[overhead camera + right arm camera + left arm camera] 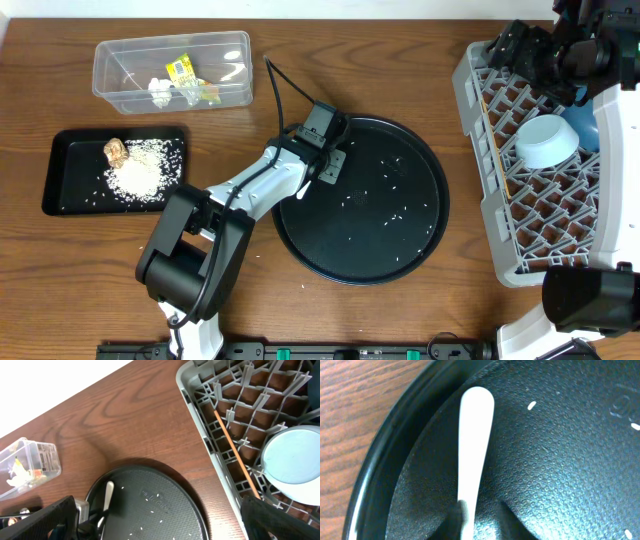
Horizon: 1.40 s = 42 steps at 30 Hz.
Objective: Sort waste into correct bins and load items into the dishwasher rack
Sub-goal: 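Lift the white utensil off the tray with the left gripper, then swing the left gripper right and release the utensil onto the tray's right side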
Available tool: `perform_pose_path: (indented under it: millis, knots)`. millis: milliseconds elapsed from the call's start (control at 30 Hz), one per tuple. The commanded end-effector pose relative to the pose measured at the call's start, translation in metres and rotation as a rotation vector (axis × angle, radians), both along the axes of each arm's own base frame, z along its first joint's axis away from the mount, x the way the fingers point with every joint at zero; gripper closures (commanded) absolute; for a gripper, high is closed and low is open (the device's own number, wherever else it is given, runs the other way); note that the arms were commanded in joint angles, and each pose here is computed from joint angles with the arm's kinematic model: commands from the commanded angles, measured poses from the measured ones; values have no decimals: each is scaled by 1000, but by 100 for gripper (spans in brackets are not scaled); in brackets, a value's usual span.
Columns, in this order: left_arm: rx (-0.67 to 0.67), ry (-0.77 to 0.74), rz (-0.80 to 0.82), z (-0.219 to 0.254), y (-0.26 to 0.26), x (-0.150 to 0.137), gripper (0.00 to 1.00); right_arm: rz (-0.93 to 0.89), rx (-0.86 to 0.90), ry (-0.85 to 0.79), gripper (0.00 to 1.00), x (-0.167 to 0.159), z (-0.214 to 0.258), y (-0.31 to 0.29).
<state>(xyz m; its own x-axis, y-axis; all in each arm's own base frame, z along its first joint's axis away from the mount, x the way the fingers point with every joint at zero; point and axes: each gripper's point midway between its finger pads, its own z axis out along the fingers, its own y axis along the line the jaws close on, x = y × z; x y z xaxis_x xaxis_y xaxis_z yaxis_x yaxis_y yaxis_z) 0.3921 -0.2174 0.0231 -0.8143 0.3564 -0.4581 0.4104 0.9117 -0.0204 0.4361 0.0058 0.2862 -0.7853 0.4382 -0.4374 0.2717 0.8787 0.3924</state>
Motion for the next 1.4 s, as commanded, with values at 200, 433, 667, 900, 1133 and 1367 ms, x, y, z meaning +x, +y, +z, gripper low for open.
perform_pose_path:
  millis: [200, 433, 667, 900, 1133, 1367]
  knots:
    - [18, 29, 21, -18, 14, 2, 59, 18, -11, -4, 1, -1, 1, 3]
    - [13, 20, 22, -20, 12, 5, 59, 18, -11, -4, 1, -1, 1, 3]
    - [23, 73, 13, -38, 13, -3, 59, 18, -11, -4, 1, -1, 1, 2]
    - [23, 104, 7, -46, 12, -8, 68, 19, -11, -4, 1, -1, 1, 3]
    - [31, 120, 7, -48, 14, -12, 94, 19, -11, -4, 1, -1, 1, 3]
    - [17, 107, 7, -32, 11, -13, 94, 19, -11, -4, 1, -1, 1, 3]
